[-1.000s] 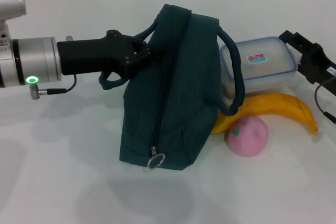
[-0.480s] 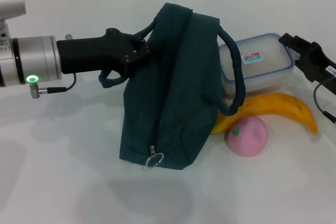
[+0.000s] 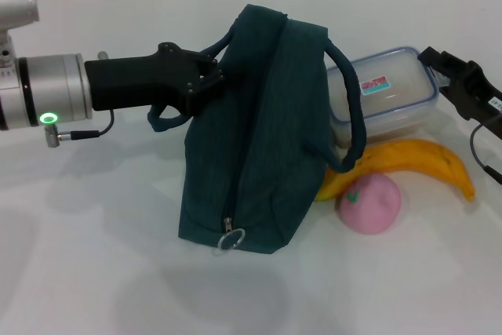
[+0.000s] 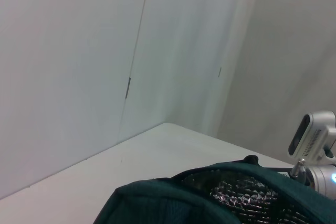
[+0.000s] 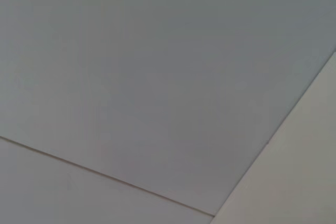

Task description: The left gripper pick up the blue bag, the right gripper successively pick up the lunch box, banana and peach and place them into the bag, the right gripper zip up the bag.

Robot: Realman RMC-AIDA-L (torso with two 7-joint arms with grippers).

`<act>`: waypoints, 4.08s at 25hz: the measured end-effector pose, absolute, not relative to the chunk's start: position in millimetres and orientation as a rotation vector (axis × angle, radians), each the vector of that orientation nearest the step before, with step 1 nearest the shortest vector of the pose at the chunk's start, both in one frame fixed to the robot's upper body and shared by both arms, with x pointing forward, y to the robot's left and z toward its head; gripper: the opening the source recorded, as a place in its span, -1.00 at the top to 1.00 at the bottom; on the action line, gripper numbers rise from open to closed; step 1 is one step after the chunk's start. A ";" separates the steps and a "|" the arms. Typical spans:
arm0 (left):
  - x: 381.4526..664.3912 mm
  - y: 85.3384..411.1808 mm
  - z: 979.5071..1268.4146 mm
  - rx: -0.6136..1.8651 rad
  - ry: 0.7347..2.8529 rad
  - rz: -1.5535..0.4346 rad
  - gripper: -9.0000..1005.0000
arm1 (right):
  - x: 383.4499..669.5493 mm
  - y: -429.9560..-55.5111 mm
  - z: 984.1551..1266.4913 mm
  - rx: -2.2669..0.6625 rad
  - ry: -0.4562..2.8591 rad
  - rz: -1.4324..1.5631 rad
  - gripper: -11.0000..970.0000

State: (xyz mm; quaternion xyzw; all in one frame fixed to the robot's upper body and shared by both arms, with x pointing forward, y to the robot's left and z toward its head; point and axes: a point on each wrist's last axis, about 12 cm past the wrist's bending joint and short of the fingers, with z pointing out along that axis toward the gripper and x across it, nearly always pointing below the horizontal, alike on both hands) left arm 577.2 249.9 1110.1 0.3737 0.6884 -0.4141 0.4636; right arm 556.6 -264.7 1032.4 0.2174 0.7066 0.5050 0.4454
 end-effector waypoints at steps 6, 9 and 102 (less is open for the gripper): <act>577.2 249.8 1110.0 0.918 1.692 -1.018 0.91 | 556.2 -264.5 1033.5 0.523 1.742 1.253 0.36; 577.2 249.8 1110.0 0.918 1.692 -1.018 0.91 | 556.1 -264.6 1033.6 0.524 1.740 1.252 0.40; 590.2 247.5 1116.3 0.776 1.666 -1.007 0.91 | 589.9 -180.4 1149.4 -0.381 1.172 1.332 0.77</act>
